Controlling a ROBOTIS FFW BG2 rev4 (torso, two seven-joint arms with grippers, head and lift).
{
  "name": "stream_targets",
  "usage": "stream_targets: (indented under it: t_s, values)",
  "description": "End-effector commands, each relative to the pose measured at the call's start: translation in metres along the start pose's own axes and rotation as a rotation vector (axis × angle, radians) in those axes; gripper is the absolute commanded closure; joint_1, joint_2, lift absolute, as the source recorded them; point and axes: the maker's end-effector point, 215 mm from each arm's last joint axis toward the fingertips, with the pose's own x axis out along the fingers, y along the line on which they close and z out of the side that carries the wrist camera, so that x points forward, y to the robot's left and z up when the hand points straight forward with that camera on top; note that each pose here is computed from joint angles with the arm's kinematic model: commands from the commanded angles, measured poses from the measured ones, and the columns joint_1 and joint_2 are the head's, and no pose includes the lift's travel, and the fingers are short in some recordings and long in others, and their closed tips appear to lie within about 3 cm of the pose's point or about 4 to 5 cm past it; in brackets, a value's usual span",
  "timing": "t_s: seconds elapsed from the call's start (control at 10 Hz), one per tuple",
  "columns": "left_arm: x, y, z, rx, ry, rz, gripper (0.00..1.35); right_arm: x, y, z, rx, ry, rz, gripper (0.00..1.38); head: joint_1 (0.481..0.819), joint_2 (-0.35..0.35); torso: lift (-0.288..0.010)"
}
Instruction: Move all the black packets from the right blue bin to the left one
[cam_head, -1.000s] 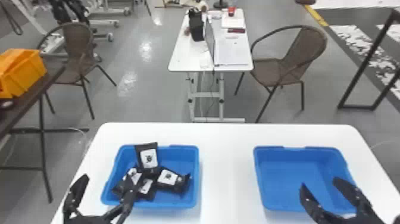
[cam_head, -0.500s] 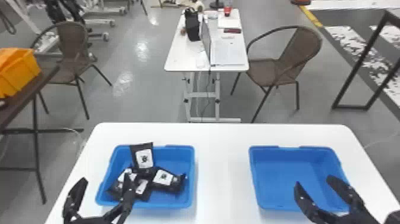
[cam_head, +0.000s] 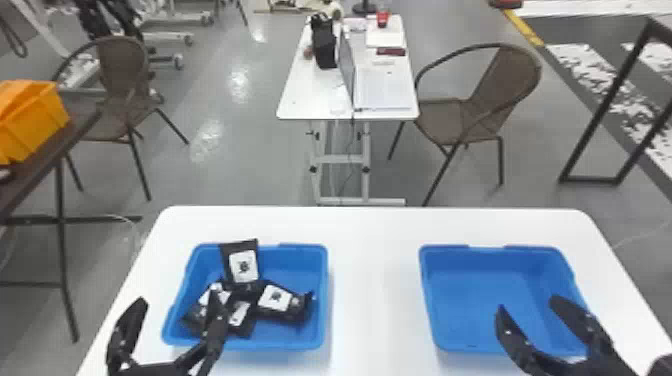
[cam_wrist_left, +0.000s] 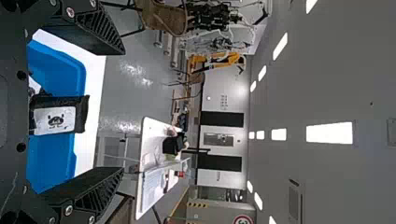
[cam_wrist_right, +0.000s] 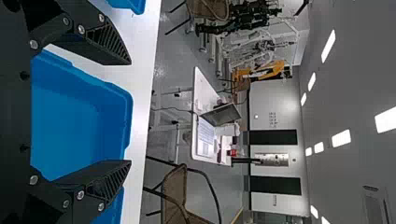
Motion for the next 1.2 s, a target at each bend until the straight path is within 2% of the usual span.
stream_targets:
  t_s: [0.0,1.1]
  values:
    - [-0.0002,0.0008,-0.0013,-0.002,0.003,0.002,0.15,-0.0003,-0.0004,-0.0008,0.003,-0.001,-0.001,0.3,0.695,0.05,0.0]
    - [0.0052,-0.0059,0.0038,0.003,-0.01,-0.028,0.15,0.0088,0.0041,0.0047,0.001,-0.014,0.019,0.3,0.695,0.049,0.0]
